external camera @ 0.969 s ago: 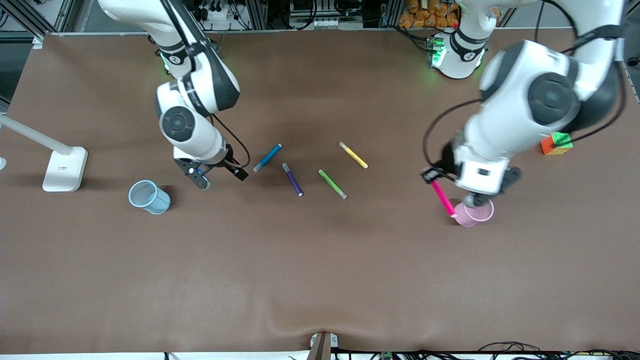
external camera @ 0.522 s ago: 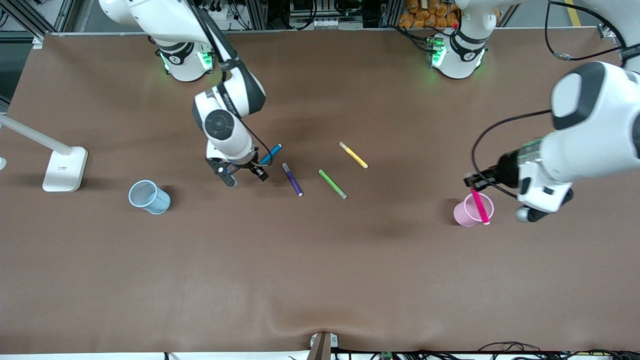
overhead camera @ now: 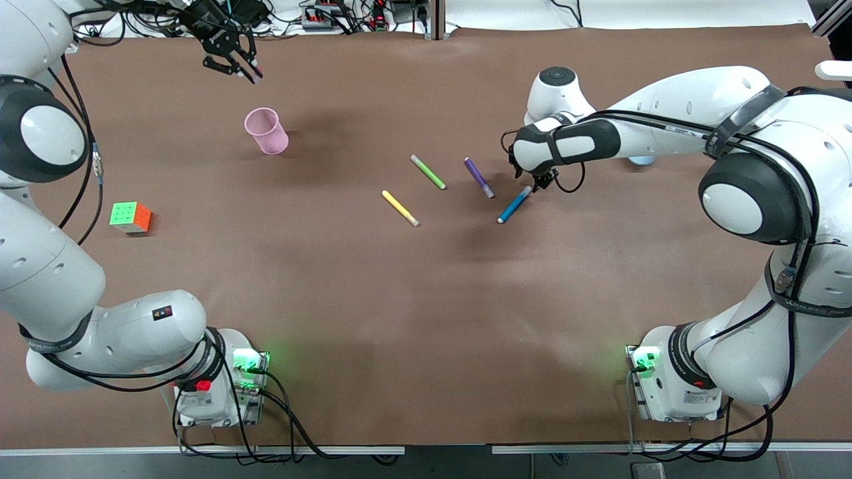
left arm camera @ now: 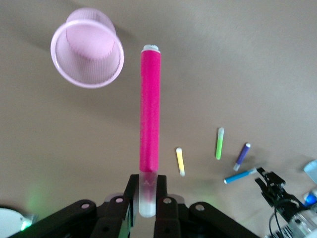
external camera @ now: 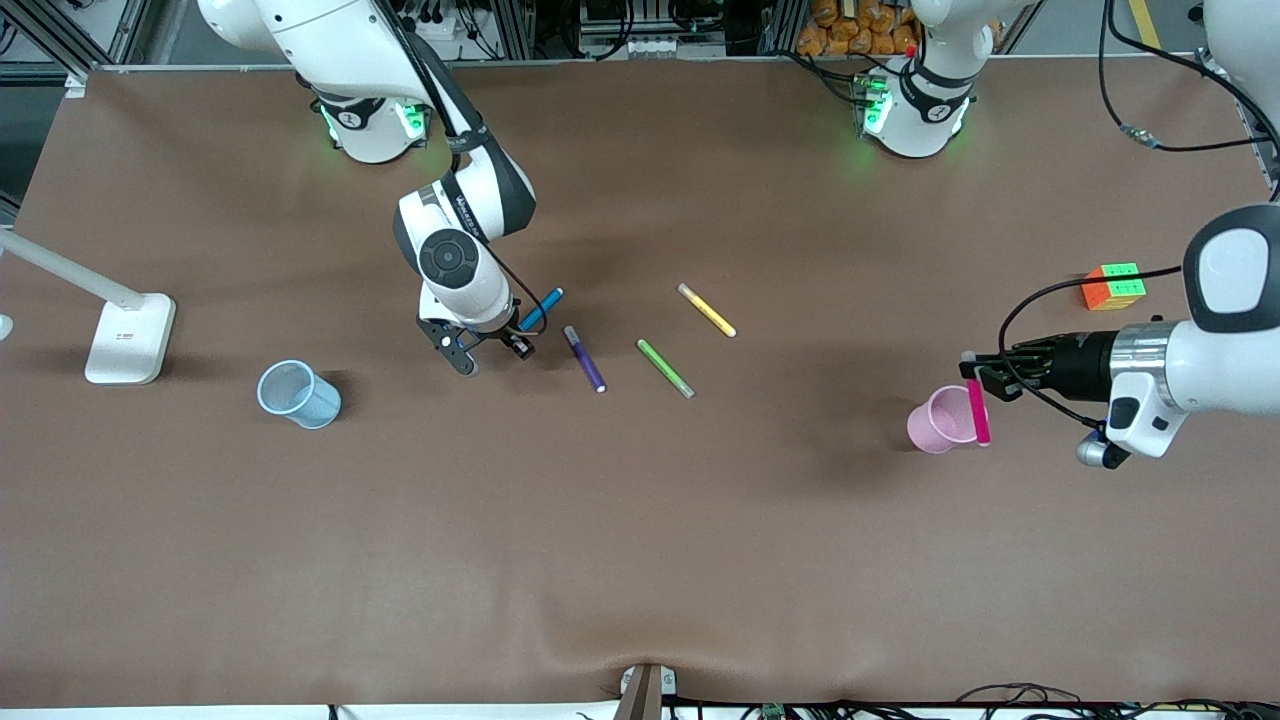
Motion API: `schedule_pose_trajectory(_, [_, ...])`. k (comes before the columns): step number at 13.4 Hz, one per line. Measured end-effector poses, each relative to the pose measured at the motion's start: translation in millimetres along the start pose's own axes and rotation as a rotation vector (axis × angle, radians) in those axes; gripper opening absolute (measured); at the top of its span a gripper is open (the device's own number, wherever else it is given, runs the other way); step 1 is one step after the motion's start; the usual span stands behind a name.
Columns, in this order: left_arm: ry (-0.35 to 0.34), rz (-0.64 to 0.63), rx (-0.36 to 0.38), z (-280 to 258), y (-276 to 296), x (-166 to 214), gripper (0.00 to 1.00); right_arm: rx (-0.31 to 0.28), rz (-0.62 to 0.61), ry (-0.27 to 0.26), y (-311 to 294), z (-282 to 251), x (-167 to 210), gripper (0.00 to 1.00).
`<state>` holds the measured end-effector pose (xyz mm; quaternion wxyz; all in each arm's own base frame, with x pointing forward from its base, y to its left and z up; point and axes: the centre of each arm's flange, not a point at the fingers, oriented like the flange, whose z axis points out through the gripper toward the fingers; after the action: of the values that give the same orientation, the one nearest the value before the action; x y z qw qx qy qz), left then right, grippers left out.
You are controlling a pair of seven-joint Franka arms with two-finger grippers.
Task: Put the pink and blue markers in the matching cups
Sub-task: 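Lower the pink marker into the pink cup and open the left gripper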
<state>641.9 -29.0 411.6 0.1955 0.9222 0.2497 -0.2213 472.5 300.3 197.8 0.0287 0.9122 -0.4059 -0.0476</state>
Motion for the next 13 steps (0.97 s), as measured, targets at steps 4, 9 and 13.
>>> schedule_pose_trajectory(4, [-0.128,-0.067,-0.043,11,-37,23,0.17,-0.003,-0.007,0.005,0,14,-4,0.56])
schedule_pose_trajectory(9, [-0.276,-0.132,-0.164,31,-79,56,0.17,0.008,-0.015,0.011,1,20,-8,0.18])
schedule_pose_trajectory(13, [-0.355,-0.188,-0.232,51,-91,73,0.17,0.017,-0.016,0.014,3,20,-9,0.17])
